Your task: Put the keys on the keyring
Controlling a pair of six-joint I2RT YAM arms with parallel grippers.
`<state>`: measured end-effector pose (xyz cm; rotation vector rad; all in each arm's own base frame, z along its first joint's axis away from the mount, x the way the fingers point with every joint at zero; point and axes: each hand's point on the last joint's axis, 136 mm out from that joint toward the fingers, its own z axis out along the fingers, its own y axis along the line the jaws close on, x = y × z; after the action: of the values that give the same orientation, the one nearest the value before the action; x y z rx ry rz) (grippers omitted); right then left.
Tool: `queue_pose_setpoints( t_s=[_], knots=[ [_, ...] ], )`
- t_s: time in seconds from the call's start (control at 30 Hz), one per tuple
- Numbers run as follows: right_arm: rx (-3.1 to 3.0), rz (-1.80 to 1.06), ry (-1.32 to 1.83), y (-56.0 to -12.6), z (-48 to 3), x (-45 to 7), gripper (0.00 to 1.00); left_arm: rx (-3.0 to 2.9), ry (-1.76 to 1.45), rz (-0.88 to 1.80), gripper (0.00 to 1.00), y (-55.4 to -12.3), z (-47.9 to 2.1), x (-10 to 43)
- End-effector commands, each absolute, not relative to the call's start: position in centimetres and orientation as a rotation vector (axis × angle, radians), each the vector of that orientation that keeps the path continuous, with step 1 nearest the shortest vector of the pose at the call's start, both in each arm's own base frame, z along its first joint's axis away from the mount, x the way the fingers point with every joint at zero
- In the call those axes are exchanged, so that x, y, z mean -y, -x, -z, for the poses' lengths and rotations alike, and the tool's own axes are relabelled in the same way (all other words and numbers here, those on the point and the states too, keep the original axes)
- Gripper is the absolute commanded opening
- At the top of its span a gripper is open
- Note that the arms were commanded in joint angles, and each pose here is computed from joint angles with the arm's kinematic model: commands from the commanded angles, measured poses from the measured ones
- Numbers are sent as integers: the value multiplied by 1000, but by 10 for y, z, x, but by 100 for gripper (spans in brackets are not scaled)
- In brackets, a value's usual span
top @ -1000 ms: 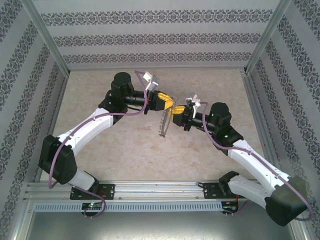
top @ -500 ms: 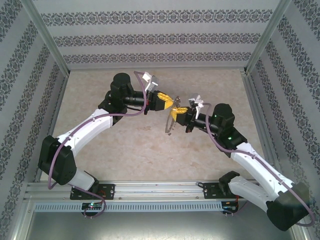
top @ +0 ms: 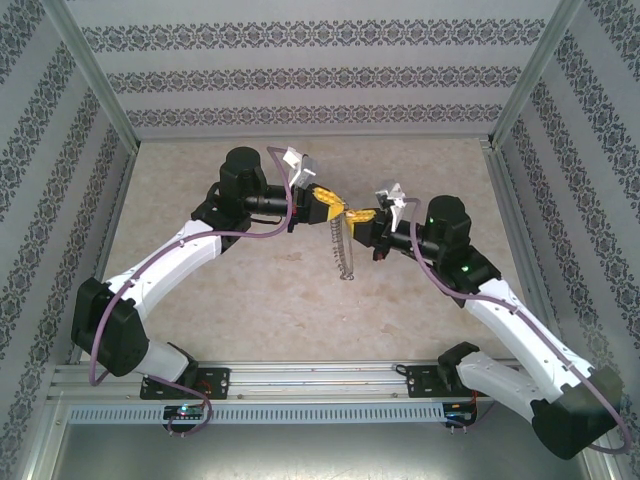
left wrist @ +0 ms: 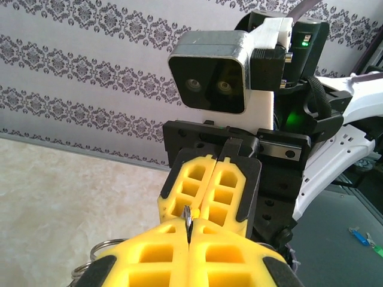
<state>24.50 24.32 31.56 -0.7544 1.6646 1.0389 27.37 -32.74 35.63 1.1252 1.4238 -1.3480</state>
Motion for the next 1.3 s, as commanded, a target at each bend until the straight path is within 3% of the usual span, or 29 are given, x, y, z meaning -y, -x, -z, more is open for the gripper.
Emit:
queue_pose_setpoints(
  t_s=[0.0, 0.43, 1.27],
  knots=[
    [-1644, -1013, 793, -246, -327, -249, 0, -1359, -1157, 1308, 0, -264, -371, 325],
    [-1670, -830, 808, -249, -338, -232, 0, -1389, -1174, 1284, 0, -263, -361, 324],
    [-1673, -808, 883, -252, -339, -250, 0, -1390, -1166, 1282, 0, -263, -361, 323]
  ],
)
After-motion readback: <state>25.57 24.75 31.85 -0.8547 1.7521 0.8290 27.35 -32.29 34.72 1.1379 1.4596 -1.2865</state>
